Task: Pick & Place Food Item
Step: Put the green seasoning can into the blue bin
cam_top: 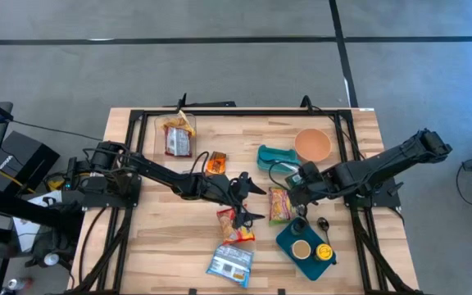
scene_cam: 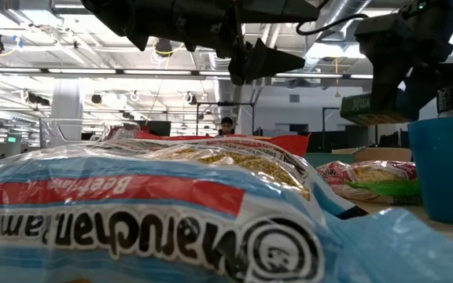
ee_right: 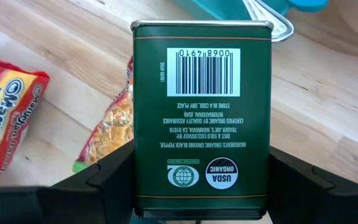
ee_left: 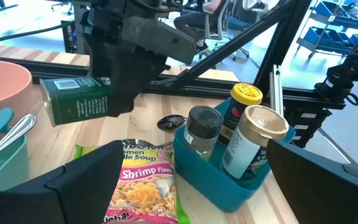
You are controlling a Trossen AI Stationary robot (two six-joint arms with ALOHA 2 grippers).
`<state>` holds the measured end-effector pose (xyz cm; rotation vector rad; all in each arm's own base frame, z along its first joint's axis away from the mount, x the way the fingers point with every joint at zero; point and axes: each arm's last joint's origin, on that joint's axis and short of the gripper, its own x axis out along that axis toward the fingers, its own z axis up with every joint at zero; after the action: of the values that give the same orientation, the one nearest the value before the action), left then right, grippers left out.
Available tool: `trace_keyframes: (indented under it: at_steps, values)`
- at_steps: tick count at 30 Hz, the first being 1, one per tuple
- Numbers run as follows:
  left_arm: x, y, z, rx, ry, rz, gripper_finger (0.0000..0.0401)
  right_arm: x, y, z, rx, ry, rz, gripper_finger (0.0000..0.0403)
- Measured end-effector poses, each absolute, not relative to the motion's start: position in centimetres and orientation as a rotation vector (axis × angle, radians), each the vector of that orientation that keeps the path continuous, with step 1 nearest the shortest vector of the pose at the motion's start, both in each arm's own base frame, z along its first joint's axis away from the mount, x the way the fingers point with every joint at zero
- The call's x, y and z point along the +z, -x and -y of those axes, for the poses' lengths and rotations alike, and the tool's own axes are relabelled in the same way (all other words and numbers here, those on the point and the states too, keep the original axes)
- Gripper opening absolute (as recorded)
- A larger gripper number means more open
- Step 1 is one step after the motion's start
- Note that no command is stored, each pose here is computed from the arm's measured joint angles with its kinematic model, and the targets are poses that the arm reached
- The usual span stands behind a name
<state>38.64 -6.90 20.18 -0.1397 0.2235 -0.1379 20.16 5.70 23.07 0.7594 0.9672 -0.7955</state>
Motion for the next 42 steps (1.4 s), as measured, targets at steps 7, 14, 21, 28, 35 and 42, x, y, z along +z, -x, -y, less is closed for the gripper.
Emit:
trace_keyframes:
  at_steps: [7,14,21,28,35,42]
  values:
    - [20.2,-38.7,6.9,-0.138,0.141,-0.217,0.0390,23.1,-20.2,-5.8,-0.784,-0.799,-0.973,0.0270]
    - [20.2,-38.7,6.9,-0.139,0.140,-0.217,0.0390,23.2,-20.5,-6.0,-0.751,-0.860,-0.976,0.0270]
    - [20.2,-38.7,6.9,-0.139,0.140,-0.217,0.0390,24.0,-20.0,-5.9,-0.706,-0.903,-0.968,0.0270]
    - [20.3,-38.7,6.9,-0.139,0.141,-0.215,0.0390,24.6,-19.4,-5.8,-0.723,-0.966,-0.942,0.0270]
    - [20.3,-38.7,6.9,-0.139,0.141,-0.210,0.0390,24.5,-19.5,-5.9,-0.700,-0.988,-0.965,0.0270]
    - [20.3,-38.7,6.9,-0.139,0.141,-0.210,0.0390,24.5,-19.6,-6.1,-0.656,-0.990,-1.002,0.0270]
